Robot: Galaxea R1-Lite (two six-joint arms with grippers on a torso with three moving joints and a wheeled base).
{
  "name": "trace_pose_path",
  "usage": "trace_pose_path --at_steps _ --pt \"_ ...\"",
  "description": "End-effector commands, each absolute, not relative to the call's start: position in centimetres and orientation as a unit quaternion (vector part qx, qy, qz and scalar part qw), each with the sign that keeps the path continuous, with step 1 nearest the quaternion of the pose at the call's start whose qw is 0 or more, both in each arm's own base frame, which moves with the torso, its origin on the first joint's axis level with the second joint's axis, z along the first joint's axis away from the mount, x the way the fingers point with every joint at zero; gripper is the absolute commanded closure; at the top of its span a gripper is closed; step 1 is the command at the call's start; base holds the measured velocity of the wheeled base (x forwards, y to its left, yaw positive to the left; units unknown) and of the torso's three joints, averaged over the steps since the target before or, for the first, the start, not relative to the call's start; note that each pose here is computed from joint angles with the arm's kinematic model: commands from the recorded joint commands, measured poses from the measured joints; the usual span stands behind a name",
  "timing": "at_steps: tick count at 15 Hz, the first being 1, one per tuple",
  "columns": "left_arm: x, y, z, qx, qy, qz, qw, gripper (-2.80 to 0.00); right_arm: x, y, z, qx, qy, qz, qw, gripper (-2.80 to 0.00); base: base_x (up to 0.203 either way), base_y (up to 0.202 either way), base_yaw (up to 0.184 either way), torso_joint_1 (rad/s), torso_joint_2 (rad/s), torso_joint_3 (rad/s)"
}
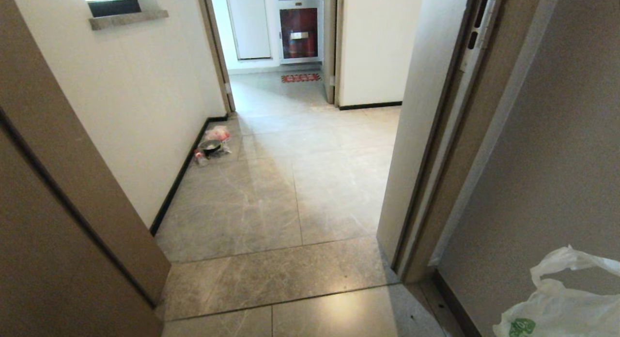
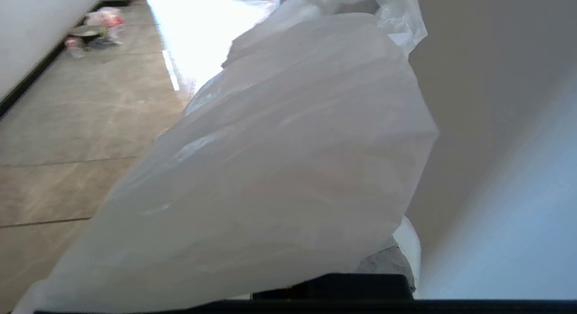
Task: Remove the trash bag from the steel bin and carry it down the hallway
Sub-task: Put the trash bag at the door
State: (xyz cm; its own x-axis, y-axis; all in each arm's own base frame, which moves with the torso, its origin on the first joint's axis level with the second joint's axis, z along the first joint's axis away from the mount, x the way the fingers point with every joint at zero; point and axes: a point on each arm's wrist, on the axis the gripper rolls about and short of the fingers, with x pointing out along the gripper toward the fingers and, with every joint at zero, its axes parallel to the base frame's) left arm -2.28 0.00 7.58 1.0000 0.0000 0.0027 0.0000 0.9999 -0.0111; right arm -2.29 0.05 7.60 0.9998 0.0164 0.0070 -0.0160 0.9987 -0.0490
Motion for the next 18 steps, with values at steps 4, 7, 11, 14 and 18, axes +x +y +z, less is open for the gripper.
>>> trace_pose_path --at_steps 4,7,11,14,18 --pt "-2.28 0.00 7.58 -0.006 -0.002 0.000 1.000 0.00 -2.28 0.05 7.60 -0.026 -0.003 0.009 1.000 0.00 -0.001 0.001 -0.021 0.001 0.00 0.001" --pt "-2.28 0.00 7.58 -0.006 -0.002 0.000 1.000 0.00 -2.28 0.04 7.61 -0.024 -0.003 0.008 1.000 0.00 0.000 0.000 0.000 0.000 0.00 0.000" --pt "-2.28 0.00 7.58 -0.006 -0.002 0.000 1.000 0.00 -2.28 0.04 7.62 -0.022 -0.004 0.008 1.000 0.00 -0.001 0.000 0.024 -0.001 0.00 0.002" --pt "-2.28 0.00 7.58 -0.005 -0.001 0.000 1.000 0.00 -2.29 0.04 7.61 -0.020 -0.004 0.008 1.000 0.00 -0.001 -0.008 0.186 -0.001 0.00 0.003" --pt "-2.27 0.00 7.58 -0.006 -0.001 0.000 1.000 0.00 -2.27 0.04 7.58 -0.019 -0.003 0.008 1.000 0.00 -0.005 -0.016 0.192 0.003 0.00 0.003"
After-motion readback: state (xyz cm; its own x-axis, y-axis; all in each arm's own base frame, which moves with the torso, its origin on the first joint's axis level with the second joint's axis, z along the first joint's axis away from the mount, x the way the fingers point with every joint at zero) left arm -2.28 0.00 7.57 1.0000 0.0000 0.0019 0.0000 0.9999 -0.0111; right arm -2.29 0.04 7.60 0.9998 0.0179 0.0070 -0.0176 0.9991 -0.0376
